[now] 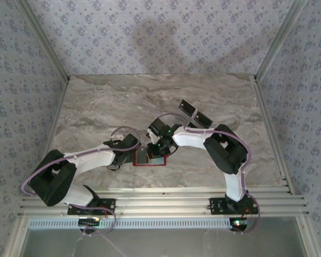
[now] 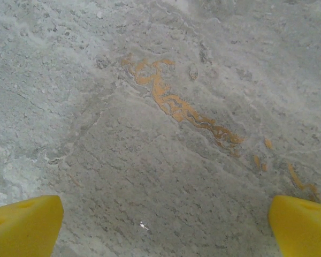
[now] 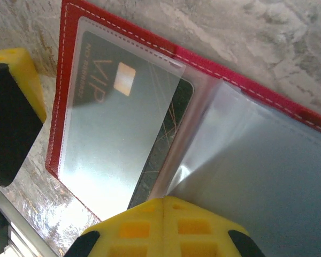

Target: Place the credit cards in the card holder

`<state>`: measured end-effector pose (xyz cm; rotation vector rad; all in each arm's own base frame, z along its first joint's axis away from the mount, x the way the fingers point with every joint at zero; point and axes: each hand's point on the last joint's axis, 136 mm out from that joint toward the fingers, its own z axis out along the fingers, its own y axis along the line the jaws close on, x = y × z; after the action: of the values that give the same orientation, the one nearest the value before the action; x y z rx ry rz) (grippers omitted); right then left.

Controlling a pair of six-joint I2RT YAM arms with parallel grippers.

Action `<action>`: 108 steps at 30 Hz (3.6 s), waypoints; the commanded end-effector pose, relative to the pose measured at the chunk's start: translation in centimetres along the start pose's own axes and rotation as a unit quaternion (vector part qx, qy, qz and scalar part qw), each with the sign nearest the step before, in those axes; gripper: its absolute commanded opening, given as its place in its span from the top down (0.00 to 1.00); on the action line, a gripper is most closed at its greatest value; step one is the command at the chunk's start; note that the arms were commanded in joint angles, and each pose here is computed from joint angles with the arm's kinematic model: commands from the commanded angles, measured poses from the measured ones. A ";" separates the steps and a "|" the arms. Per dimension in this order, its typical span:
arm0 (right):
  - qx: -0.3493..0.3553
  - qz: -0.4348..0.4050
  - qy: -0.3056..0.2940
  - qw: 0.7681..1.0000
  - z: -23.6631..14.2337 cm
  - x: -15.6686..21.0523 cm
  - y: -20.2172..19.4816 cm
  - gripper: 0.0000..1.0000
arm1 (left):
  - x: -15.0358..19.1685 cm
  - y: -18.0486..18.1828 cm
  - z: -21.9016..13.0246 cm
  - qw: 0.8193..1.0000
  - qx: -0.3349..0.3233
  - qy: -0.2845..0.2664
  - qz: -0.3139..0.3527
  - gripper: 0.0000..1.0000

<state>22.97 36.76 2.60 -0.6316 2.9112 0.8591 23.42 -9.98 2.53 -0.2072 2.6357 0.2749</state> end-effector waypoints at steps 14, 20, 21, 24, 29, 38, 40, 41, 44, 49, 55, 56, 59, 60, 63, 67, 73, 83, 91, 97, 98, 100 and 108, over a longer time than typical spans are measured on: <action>-0.004 -0.011 0.017 1.000 1.1 -0.2 1.3 0.98 | 1.8 0.3 1.0 0.999 -0.011 0.029 0.012 0.01; -0.010 -0.012 0.015 1.000 1.2 -0.6 1.8 0.98 | 2.1 0.1 1.1 0.999 -0.010 0.030 0.014 0.01; -0.012 -0.013 0.015 1.000 1.2 -0.7 1.9 0.98 | 2.0 0.1 1.1 0.999 -0.010 0.030 0.014 0.01; -0.019 -0.012 0.018 1.000 1.4 -0.8 2.1 0.98 | 2.1 -0.1 1.1 0.999 -0.009 0.030 0.015 0.01; -0.030 -0.014 0.018 0.999 1.2 -0.9 2.6 0.98 | 2.0 -0.1 0.9 0.999 -0.008 0.029 0.015 0.01; -0.023 0.004 -0.009 1.000 -1.0 -0.4 1.3 0.78 | -0.3 0.9 -1.4 1.000 -0.010 -0.010 -0.009 0.00; -0.022 0.007 -0.011 1.000 -1.1 -0.3 0.9 0.73 | -0.8 1.4 -1.9 1.000 -0.013 -0.017 -0.014 0.00; -0.023 0.006 -0.015 1.000 -1.3 -0.5 0.9 0.72 | -1.0 1.6 -2.2 1.000 -0.013 -0.021 -0.017 0.00; -0.014 0.018 -0.001 1.000 -0.7 0.6 -0.3 0.71 | -1.5 2.0 -2.6 0.999 -0.013 -0.030 -0.022 0.00; -0.015 0.019 -0.004 1.000 -0.9 0.7 -0.4 0.69 | -1.4 2.2 -2.6 0.999 -0.012 -0.027 -0.019 0.00; -0.024 0.010 -0.012 1.000 -1.5 0.1 0.7 0.66 | -1.2 1.8 -2.2 1.000 -0.006 -0.021 -0.015 0.00; -0.026 0.008 -0.012 1.000 -1.5 0.0 0.9 0.65 | -1.1 1.7 -2.1 1.000 -0.006 -0.019 -0.015 0.00; -0.034 -0.003 -0.020 0.999 -1.8 -0.8 2.3 0.59 | -0.9 1.5 -1.8 1.000 -0.005 -0.014 -0.013 0.00; -0.034 -0.005 -0.019 0.999 -1.8 -0.8 2.5 0.57 | -0.9 1.4 -1.8 1.000 -0.005 -0.013 -0.013 0.00; -0.034 -0.011 -0.016 0.999 -1.5 -0.9 3.0 0.54 | -0.7 1.4 -1.6 1.000 -0.006 -0.011 -0.012 0.00; -0.035 -0.013 -0.011 0.999 -1.0 -0.9 3.2 0.53 | -0.7 1.3 -1.5 1.000 -0.006 -0.011 -0.012 0.00; -0.032 -0.013 -0.010 0.999 -0.9 -0.9 3.1 0.53 | -0.7 1.2 -1.3 1.000 -0.006 -0.010 -0.012 0.00; -0.010 -0.008 -0.046 0.999 -4.2 -1.3 1.4 0.46 | -0.3 0.8 -0.8 1.000 -0.001 -0.002 -0.010 0.00; 0.039 -0.025 -0.042 0.998 -5.0 -1.1 -1.3 0.34 | -0.4 0.1 -0.5 1.000 0.008 0.002 -0.006 0.00; 0.051 -0.040 -0.037 0.997 -4.5 -2.0 -1.5 0.33 | -0.4 -0.4 -0.1 1.000 0.007 0.005 -0.003 0.00; 0.053 -0.040 -0.036 0.997 -4.4 -2.1 -1.6 0.33 | -0.3 -0.5 0.0 1.000 0.007 0.007 -0.002 0.00; 0.057 -0.039 -0.035 0.997 -4.2 -2.1 -1.8 0.33 | -0.3 -0.5 0.1 1.000 0.007 0.008 -0.001 0.00; 0.073 -0.036 -0.022 0.996 -3.1 -1.8 -3.1 0.33 | -0.1 -0.8 0.7 1.000 0.004 0.011 0.003 0.00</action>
<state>25.82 33.86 4.72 -0.6707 2.8348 0.6908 23.53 -10.17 2.42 -0.2135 2.6474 0.2718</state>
